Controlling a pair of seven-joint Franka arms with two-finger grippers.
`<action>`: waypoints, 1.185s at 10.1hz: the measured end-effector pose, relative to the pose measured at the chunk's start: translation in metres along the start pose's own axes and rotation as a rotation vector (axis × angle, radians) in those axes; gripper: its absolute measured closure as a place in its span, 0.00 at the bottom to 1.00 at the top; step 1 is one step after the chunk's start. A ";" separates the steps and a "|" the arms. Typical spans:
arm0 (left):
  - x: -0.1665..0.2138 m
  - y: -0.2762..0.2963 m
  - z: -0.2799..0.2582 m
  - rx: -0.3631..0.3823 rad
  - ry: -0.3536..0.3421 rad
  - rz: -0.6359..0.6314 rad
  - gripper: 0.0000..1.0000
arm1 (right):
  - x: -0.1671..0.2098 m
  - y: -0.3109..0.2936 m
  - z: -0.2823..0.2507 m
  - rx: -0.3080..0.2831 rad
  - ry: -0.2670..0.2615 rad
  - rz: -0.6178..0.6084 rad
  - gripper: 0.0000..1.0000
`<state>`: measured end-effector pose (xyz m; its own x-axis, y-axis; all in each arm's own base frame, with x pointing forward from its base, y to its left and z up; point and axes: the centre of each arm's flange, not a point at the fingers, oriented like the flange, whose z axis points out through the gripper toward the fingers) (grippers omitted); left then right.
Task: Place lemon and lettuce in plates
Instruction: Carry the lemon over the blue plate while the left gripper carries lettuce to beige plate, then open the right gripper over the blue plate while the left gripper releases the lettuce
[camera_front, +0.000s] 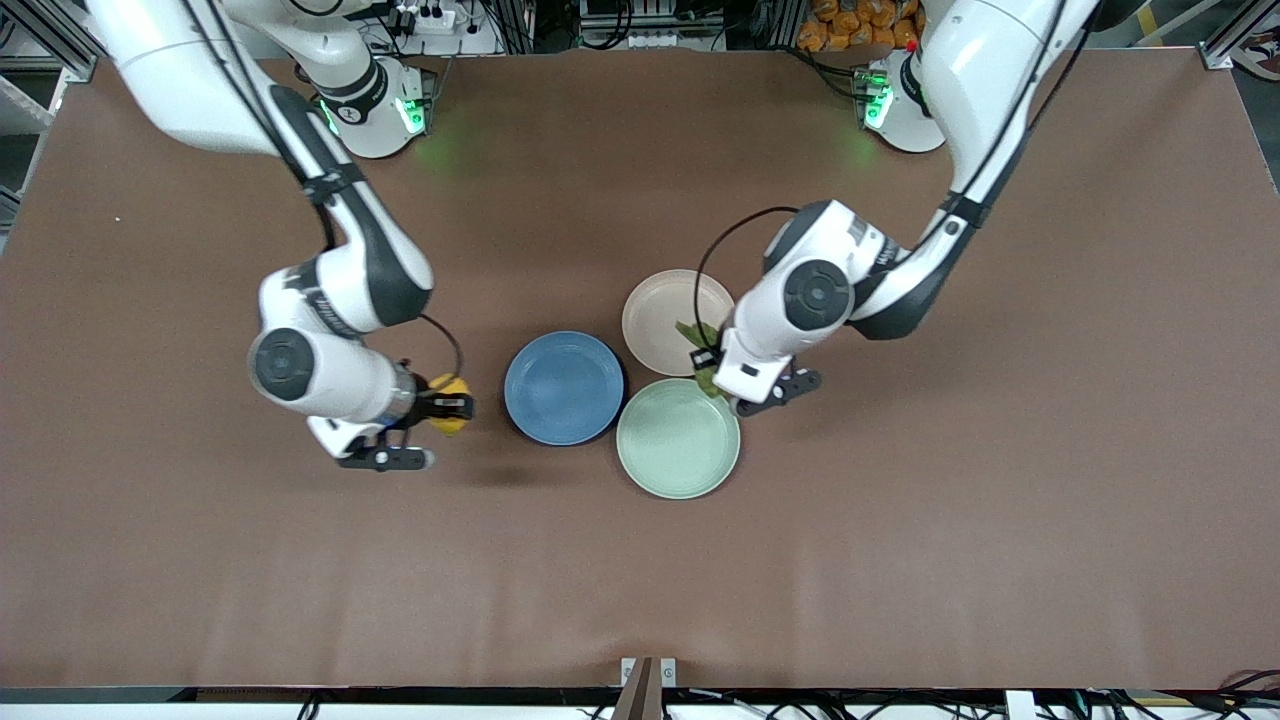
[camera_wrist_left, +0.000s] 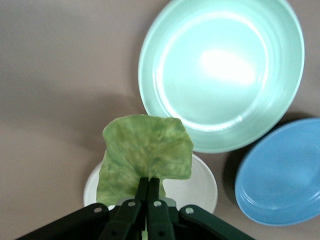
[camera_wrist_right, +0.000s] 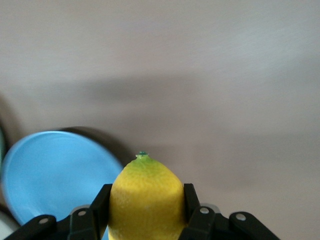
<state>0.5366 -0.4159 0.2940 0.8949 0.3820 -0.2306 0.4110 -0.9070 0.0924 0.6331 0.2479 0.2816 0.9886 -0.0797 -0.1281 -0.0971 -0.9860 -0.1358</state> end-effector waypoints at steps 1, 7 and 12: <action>-0.019 0.010 0.011 0.018 0.002 -0.022 0.98 | -0.008 -0.034 0.015 0.001 -0.009 0.018 0.38; -0.019 0.005 0.066 0.125 0.044 -0.038 0.91 | -0.026 -0.085 0.090 0.003 -0.039 0.055 0.38; -0.006 0.022 0.022 0.053 0.089 -0.072 0.20 | -0.017 -0.089 0.076 0.009 -0.013 0.048 0.01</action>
<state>0.5367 -0.4418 0.2764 0.8761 0.4589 -0.1477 0.4674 -0.8836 0.0270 0.6163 0.3485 0.2216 0.9811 -0.1251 -0.1475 -0.1457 -0.9796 -0.1382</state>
